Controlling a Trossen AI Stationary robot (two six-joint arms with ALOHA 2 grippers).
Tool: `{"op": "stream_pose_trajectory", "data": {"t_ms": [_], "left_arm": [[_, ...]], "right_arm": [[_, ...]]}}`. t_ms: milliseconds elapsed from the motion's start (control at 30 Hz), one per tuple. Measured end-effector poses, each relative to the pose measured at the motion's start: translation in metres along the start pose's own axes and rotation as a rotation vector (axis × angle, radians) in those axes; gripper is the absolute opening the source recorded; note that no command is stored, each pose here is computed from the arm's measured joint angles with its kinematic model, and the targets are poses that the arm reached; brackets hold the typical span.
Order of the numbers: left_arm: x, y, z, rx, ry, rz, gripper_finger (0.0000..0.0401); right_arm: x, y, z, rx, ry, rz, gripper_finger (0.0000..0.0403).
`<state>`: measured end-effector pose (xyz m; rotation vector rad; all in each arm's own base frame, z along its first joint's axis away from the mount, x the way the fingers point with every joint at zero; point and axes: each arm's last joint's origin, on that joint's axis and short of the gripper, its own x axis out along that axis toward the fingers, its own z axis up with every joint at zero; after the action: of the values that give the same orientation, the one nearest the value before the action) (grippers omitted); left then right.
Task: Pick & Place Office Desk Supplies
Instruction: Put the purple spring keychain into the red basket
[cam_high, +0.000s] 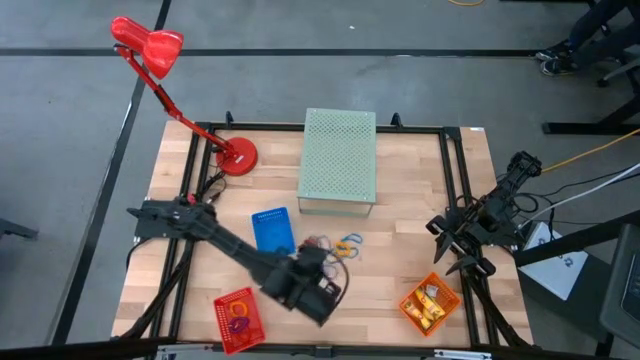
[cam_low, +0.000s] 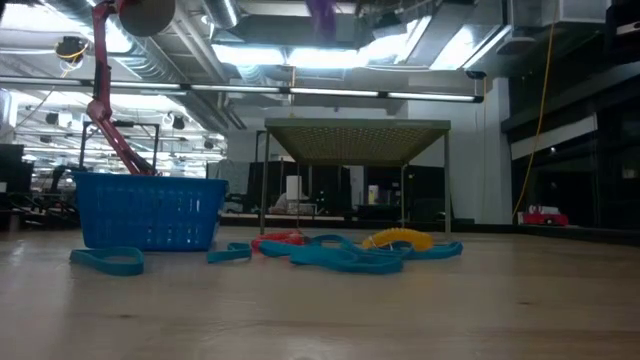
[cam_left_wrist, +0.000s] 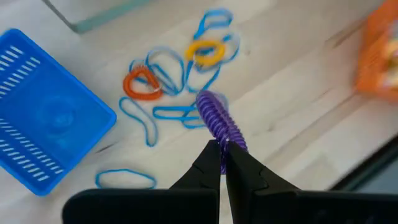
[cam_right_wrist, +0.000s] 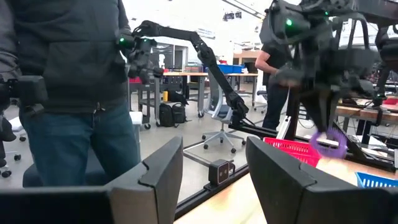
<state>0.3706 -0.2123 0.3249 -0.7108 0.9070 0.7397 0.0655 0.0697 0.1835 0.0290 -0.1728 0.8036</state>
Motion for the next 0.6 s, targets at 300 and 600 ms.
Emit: {"op": "stream_pose_trajectory", "data": {"t_ms": [300, 600], "left_arm": [[-0.067, 0.019, -0.04, -0.067, -0.134, -0.119, 0.0003], [-0.079, 0.035, -0.135, -0.186, 0.031, -0.144, 0.0003]], "right_arm": [[0.0, 0.0, 0.0, -0.002, 0.0, 0.0, 0.0178], [0.0, 0.0, -0.001, -0.002, 0.005, 0.0, 0.0178]]}}
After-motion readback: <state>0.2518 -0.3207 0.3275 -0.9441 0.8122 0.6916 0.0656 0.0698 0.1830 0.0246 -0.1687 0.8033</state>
